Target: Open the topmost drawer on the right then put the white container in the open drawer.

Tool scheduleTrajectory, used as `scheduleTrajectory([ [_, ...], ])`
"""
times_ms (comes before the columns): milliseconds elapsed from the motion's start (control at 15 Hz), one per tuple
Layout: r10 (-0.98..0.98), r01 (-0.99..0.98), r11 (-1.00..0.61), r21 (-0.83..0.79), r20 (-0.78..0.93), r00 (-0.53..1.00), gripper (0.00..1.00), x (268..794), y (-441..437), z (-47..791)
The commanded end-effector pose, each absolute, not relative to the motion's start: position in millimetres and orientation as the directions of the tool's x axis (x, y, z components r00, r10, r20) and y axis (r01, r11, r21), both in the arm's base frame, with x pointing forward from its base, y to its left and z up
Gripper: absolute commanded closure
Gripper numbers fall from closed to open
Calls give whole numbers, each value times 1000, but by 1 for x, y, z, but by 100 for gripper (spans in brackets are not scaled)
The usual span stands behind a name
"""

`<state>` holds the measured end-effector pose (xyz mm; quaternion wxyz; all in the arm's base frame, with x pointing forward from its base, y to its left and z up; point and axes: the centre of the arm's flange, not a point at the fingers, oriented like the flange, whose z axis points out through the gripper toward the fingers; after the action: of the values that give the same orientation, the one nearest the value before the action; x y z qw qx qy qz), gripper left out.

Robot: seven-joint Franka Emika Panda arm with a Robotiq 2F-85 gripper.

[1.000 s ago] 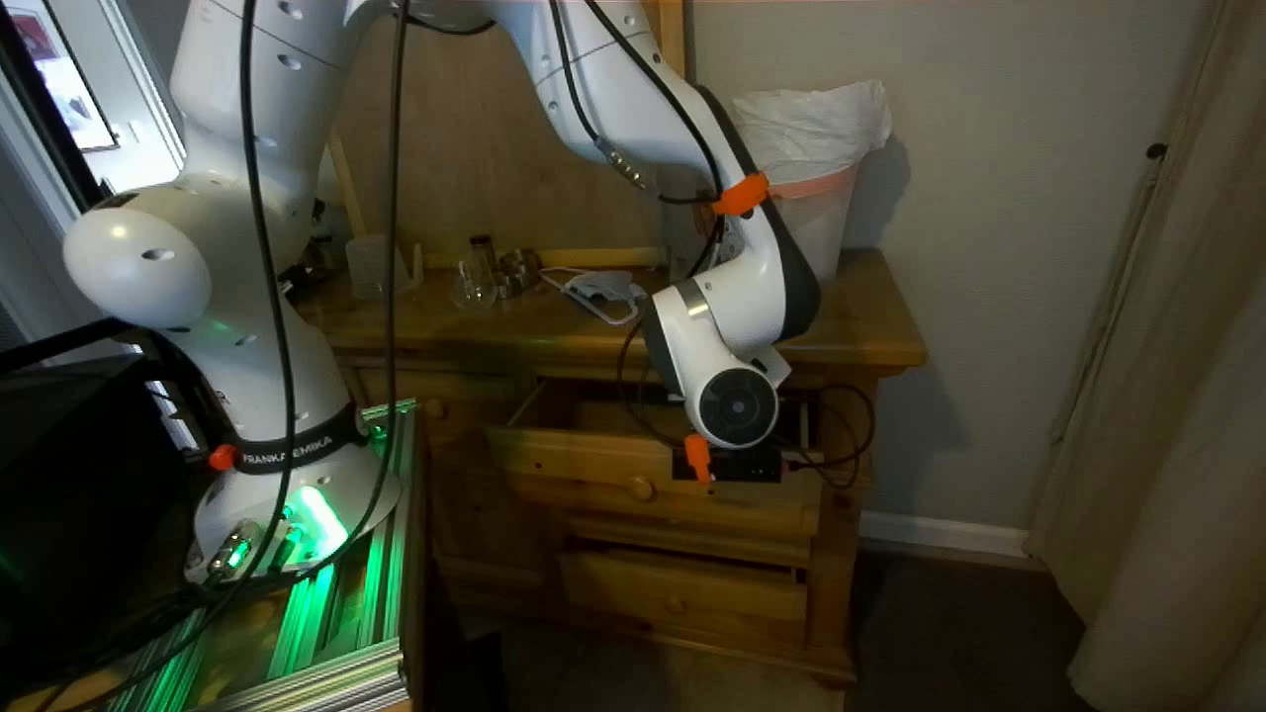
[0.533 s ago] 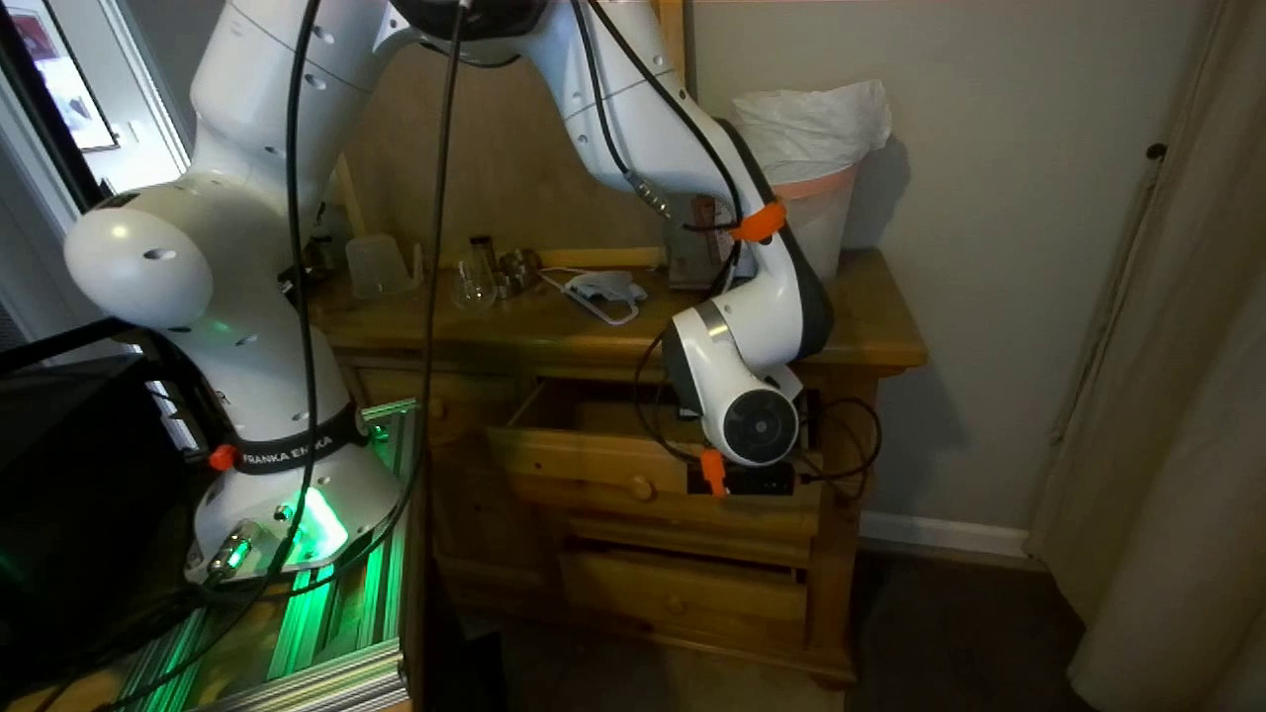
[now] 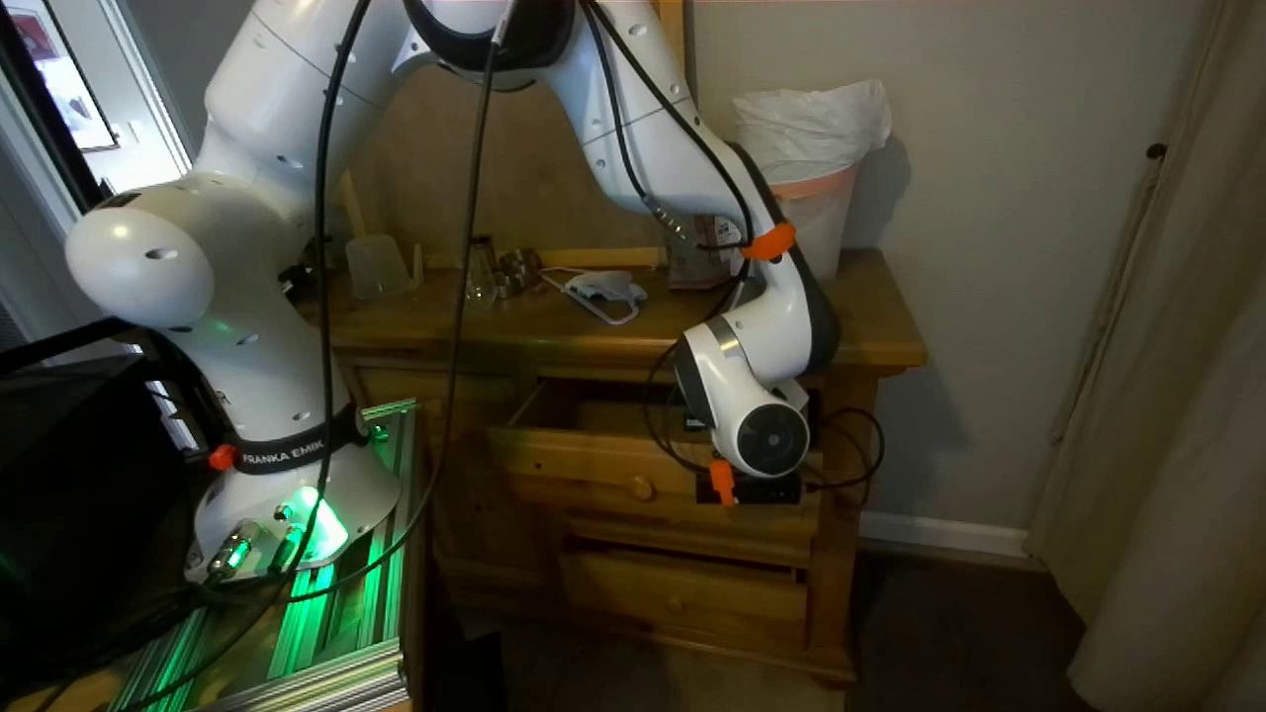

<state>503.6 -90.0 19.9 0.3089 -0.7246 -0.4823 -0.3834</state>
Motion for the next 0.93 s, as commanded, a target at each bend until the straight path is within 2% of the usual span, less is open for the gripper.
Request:
scheduleTrajectory([
  [0, 486, 952, -304, -43, 852, 194, 60, 479, -88, -9],
  [67, 487, 952, -303, -46, 851, 197, 39, 479, -89, -10],
  [133, 489, 952, -302, -48, 850, 198, 42, 479, -89, -11],
  [267, 491, 953, -298, -52, 848, 200, 16, 478, -89, -13],
  [400, 494, 955, -292, -47, 848, 192, 4, 480, -89, -9],
  [533, 503, 958, -283, -38, 845, 182, 0, 481, -90, -2],
  [867, 524, 961, -278, -13, 836, 163, 0, 483, -92, 28],
])
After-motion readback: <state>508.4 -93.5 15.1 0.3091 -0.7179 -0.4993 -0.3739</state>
